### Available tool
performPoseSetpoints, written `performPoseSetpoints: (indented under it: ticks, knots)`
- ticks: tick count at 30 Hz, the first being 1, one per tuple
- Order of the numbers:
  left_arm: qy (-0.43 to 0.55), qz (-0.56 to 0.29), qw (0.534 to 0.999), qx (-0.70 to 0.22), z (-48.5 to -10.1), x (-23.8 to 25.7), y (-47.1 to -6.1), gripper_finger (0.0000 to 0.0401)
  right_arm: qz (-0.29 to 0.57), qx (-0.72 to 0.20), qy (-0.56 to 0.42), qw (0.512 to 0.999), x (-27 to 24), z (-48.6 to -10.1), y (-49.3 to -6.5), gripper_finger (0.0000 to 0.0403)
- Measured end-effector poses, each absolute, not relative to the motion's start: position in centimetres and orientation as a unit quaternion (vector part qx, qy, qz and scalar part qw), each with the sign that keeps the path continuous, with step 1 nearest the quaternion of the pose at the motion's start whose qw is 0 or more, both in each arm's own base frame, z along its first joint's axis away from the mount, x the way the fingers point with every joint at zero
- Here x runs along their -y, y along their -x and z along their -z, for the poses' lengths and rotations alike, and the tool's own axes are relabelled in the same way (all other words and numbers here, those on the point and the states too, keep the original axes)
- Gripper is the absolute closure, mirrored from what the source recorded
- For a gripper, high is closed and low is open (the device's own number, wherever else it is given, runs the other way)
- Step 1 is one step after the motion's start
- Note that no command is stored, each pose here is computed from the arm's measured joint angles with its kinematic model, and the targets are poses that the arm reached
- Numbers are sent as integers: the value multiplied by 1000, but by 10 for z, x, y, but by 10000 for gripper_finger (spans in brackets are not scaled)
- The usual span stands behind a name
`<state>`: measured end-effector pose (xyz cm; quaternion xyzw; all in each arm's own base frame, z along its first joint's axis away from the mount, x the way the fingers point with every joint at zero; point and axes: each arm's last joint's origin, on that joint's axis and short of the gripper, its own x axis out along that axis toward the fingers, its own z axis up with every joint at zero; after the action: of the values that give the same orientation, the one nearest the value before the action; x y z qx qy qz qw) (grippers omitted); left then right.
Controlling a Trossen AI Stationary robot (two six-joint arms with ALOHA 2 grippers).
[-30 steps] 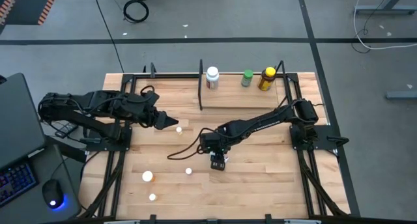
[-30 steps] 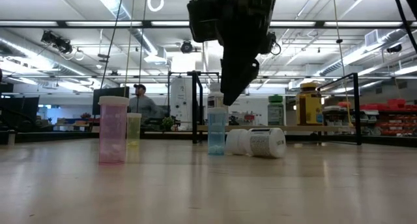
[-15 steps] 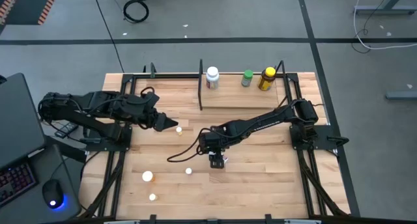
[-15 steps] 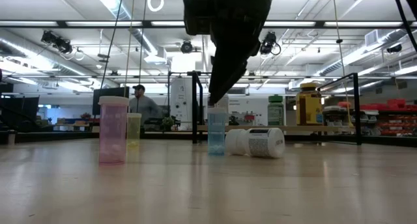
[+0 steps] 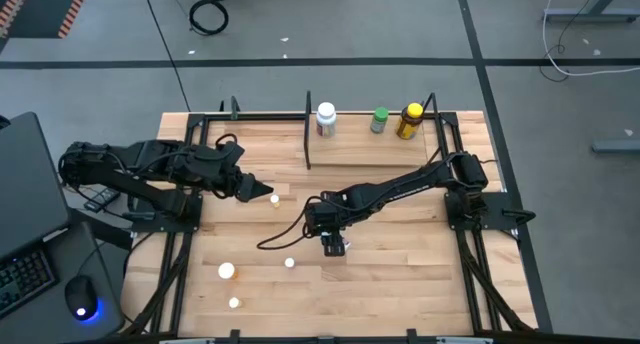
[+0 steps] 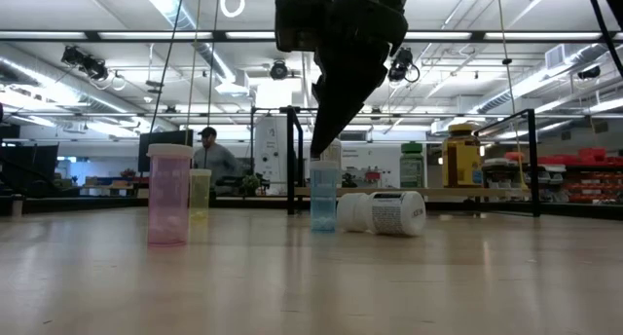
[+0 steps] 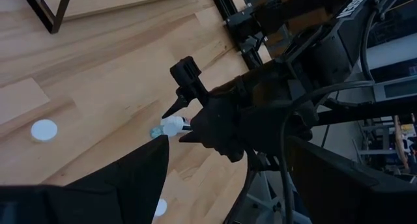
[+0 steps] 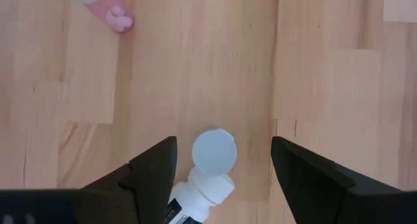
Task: Pick and place medicine bottles onto shelf by color
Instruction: Put the blue pill bottle on the shelf
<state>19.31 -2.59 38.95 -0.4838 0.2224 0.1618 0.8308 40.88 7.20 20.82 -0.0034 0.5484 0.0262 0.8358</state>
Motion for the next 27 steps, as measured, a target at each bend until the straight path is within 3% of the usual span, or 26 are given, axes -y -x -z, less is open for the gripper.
performPoseSetpoints:
  ticks: [27]
  knots:
    - [483, -166, 829, -228, -388, 26, -192, 95, -23, -545, -13, 838, -71, -191, -406, 148]
